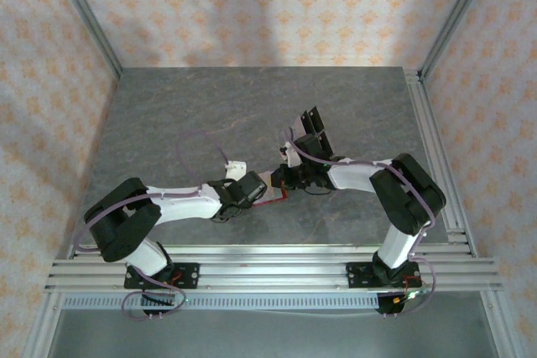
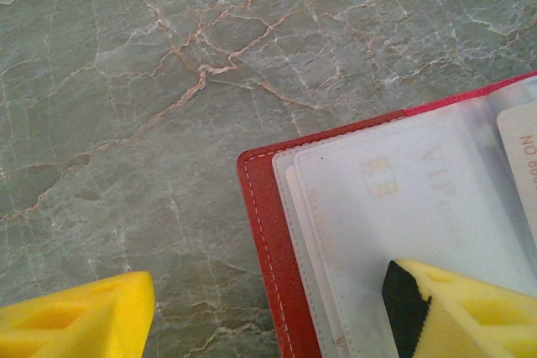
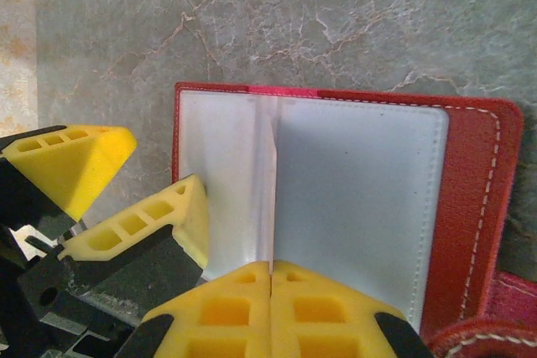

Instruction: Put the credit cards into the card holder

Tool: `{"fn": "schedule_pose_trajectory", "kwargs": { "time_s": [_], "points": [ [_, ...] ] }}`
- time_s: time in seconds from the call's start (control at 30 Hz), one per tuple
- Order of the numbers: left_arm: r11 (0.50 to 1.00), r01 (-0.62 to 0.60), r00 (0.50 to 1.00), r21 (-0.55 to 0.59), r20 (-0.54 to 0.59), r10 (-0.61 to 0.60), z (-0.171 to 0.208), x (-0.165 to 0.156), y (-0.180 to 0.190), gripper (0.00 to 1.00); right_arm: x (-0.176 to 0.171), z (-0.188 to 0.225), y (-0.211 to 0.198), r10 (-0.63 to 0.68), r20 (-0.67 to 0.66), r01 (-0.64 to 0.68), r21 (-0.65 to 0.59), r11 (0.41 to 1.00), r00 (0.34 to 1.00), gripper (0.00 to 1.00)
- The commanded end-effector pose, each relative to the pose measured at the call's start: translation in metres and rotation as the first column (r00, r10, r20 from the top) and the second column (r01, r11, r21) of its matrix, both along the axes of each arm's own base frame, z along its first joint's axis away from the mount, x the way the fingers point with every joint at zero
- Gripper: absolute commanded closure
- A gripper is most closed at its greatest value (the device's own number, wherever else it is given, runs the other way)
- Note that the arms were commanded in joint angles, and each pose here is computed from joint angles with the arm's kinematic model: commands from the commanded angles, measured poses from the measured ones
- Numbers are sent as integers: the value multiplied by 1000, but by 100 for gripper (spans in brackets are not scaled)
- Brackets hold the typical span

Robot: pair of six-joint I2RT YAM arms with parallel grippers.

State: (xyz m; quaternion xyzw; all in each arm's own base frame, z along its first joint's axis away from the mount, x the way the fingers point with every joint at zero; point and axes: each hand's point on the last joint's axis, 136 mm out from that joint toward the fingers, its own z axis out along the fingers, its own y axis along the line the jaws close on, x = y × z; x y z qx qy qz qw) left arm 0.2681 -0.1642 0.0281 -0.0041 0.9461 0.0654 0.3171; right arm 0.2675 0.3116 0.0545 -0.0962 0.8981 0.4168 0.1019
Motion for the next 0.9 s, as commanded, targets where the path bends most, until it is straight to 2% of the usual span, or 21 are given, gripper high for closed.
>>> {"fn": "schedule_pose_trajectory", "kwargs": {
  "time_s": [0.0, 0.27, 0.5, 0.87],
  "points": [
    [995, 5, 998, 99, -66, 2, -18, -17, 21, 26, 4, 9, 7, 21, 43, -22, 31, 999, 999, 100],
    [991, -26, 999, 131, -27, 30, -1, -14, 31, 25, 7, 6, 1, 2, 38, -3, 20, 1000, 999, 100],
    [990, -25, 999, 141, -43, 32, -4, -14, 34, 25, 10, 3, -2, -12, 30, 11, 14, 1000, 999, 100],
    [995, -62, 998, 76, 5, 62, 18, -9, 36, 23, 12, -9, -10, -36, 8, 36, -15, 999, 999, 100]
  ]
}}
